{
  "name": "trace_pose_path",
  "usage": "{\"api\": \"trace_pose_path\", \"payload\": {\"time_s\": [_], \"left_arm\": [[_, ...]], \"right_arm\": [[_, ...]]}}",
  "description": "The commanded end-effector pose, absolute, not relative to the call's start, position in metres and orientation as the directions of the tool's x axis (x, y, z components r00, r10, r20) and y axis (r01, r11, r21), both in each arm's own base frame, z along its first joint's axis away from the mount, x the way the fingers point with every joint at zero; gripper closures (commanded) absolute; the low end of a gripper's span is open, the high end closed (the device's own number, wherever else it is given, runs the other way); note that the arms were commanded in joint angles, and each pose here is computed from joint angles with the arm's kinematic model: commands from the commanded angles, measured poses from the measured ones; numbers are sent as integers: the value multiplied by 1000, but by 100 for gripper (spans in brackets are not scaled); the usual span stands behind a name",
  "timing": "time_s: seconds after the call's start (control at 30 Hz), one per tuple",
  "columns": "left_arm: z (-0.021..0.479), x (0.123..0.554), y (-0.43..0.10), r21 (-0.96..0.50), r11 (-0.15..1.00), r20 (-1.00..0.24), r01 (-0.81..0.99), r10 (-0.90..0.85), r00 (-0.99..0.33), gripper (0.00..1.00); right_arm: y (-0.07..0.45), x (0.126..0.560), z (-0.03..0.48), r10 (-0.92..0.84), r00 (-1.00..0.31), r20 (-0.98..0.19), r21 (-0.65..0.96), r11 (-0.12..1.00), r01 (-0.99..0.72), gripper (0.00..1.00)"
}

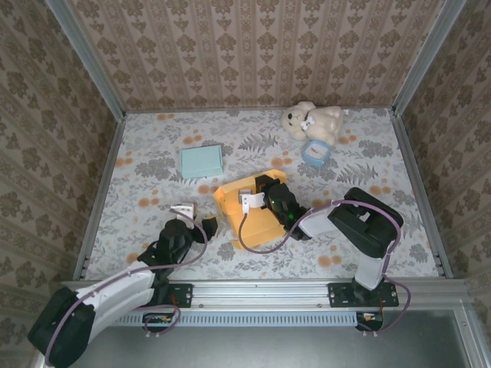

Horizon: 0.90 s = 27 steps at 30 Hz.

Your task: Fold the paper box

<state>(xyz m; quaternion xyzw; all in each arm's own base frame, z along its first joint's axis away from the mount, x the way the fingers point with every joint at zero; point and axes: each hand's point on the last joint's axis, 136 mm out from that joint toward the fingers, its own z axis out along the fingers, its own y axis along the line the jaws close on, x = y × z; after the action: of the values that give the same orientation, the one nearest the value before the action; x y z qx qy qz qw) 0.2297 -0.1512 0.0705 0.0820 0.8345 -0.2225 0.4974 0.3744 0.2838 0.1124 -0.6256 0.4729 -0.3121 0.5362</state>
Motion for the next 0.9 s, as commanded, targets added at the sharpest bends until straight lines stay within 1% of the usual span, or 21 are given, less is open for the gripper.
{"api": "trace_pose_path", "payload": {"time_s": [0.0,0.23,0.7,0.87], "left_arm": [[94,237,-168,-280,846,-910,454,-84,-405,26],[89,252,-176,-255,854,-911,454,-54,-409,26],[89,262,-174,-229,869,-916,439,-40,-399,27],[90,266,-181,-228,857,-916,462,-29,-400,27]], "right_arm": [[275,359,64,-929,359,-95,-912,-63,-405,100],[275,358,65,-928,359,-101,-912,-58,-406,100],[274,358,64,-928,359,-103,-911,-57,-409,100],[275,357,64,-927,359,-105,-910,-56,-410,100]]}}
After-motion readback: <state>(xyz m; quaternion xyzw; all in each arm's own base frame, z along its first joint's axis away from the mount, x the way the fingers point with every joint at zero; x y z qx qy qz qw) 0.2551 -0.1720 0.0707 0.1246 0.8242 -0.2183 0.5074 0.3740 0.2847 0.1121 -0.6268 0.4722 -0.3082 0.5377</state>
